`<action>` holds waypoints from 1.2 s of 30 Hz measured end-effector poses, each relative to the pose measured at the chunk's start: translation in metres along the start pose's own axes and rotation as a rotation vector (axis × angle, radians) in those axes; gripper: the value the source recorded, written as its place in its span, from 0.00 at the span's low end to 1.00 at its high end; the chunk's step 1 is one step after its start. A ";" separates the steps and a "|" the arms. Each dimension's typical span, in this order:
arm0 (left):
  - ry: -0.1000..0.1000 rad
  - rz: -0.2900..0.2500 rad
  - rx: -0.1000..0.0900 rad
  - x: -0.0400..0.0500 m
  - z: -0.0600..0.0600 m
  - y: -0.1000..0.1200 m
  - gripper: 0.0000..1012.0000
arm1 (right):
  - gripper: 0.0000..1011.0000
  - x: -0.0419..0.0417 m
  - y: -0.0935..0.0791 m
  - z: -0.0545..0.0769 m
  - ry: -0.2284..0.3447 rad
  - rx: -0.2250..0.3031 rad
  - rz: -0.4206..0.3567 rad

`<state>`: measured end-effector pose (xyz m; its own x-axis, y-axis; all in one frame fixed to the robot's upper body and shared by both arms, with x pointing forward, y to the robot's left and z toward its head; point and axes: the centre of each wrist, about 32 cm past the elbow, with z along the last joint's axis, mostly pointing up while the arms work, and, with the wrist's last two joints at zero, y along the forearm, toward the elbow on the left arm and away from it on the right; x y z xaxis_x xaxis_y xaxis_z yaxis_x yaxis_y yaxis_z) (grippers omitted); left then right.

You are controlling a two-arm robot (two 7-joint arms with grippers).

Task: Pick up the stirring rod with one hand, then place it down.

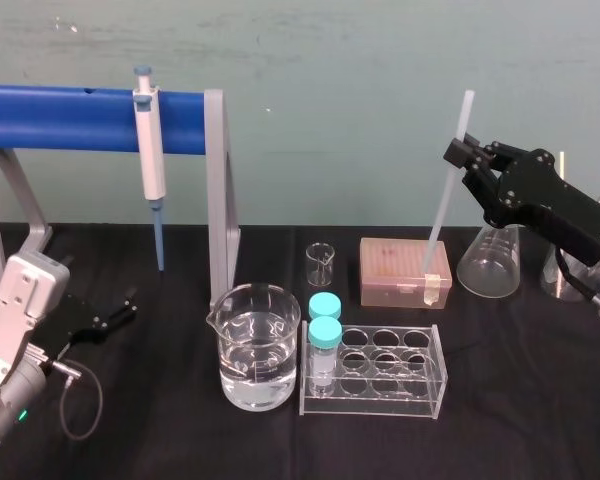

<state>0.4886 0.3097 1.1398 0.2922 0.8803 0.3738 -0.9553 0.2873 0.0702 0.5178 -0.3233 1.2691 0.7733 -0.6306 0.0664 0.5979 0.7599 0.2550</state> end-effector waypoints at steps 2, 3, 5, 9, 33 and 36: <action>0.000 0.000 0.000 0.0000 0.000 0.000 0.99 | 0.06 -0.0002 0.000 0.000 0.000 0.000 0.000; 0.000 0.000 0.000 0.0000 0.000 0.000 0.99 | 0.06 -0.0003 0.000 0.000 0.000 0.000 0.000; 0.000 0.000 0.000 0.0000 0.000 0.000 0.99 | 0.06 -0.0007 -0.001 0.000 0.000 0.000 0.001; 0.000 0.000 0.000 0.0000 0.000 0.000 0.99 | 0.06 -0.0010 -0.002 0.000 -0.001 -0.001 0.001; 0.000 0.000 0.000 0.0000 0.000 0.000 0.99 | 0.06 -0.0039 -0.005 0.001 -0.004 -0.006 0.001; 0.000 0.000 0.000 0.0000 0.000 0.000 0.99 | 0.06 -0.0043 -0.004 0.001 -0.004 -0.006 0.002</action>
<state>0.4886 0.3097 1.1398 0.2922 0.8803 0.3738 -0.9553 0.2873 0.0702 0.5115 -0.3241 1.2687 0.7737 -0.6296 0.0713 0.5974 0.7623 0.2489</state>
